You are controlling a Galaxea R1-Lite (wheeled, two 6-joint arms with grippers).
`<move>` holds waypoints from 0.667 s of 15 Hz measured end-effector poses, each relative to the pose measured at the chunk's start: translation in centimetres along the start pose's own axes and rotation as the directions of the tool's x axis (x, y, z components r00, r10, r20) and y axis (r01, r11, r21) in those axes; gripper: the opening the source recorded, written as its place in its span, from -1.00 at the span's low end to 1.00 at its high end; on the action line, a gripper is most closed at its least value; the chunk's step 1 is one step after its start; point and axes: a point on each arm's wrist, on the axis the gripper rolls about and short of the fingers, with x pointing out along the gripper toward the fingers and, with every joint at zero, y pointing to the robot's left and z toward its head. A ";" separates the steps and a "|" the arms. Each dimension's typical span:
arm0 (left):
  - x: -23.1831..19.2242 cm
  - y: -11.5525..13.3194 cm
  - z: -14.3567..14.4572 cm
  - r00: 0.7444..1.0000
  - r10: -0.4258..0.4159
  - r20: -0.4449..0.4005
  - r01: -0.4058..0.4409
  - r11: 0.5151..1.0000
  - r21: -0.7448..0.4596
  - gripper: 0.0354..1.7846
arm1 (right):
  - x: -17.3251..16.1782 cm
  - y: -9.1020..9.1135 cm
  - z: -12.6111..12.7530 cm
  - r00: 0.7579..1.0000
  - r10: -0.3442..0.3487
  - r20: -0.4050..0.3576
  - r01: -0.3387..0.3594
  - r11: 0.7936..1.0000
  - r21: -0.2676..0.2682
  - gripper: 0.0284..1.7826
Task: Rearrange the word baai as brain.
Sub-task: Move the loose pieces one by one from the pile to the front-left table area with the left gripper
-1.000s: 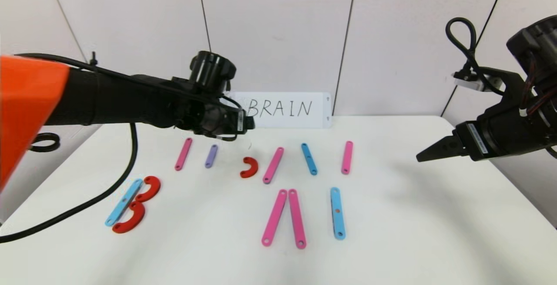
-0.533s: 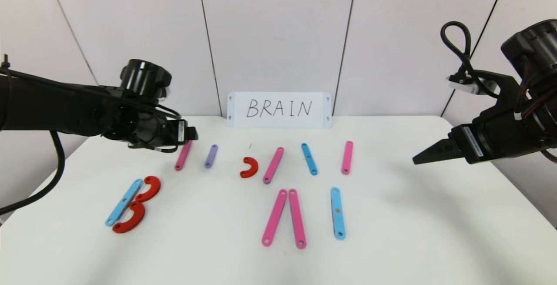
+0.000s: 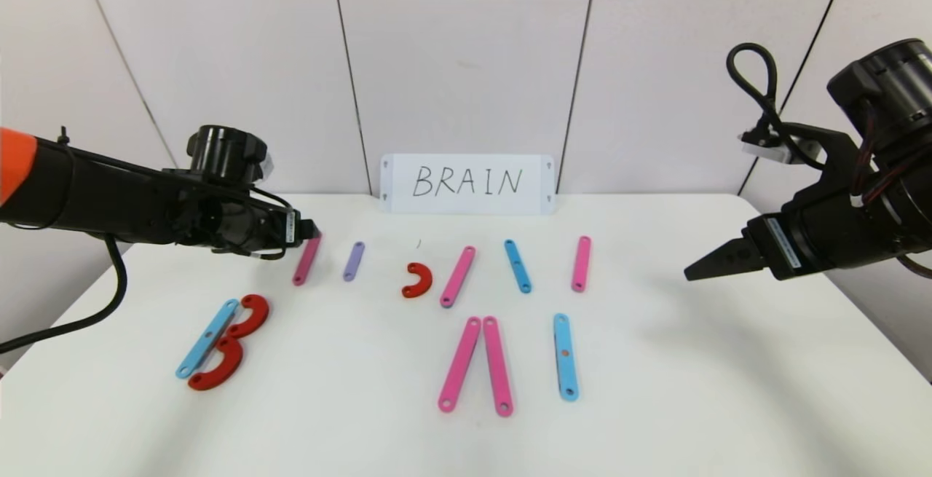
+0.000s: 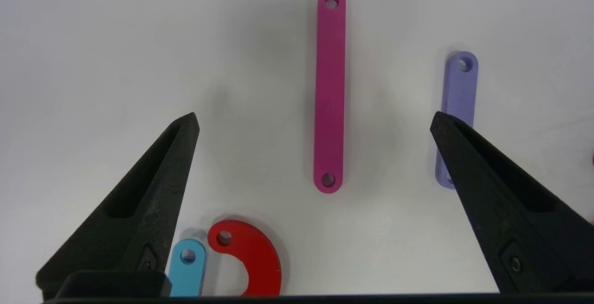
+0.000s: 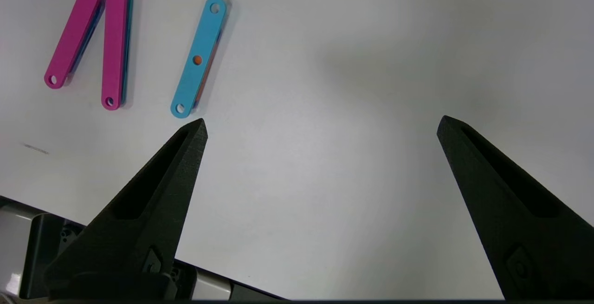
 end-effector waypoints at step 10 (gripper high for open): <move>3.6 -0.4 -1.5 0.998 0.008 -0.068 -0.008 1.000 0.014 0.96 | 0.1 0.0 0.0 1.000 0.000 -0.004 0.000 1.000 -0.002 0.95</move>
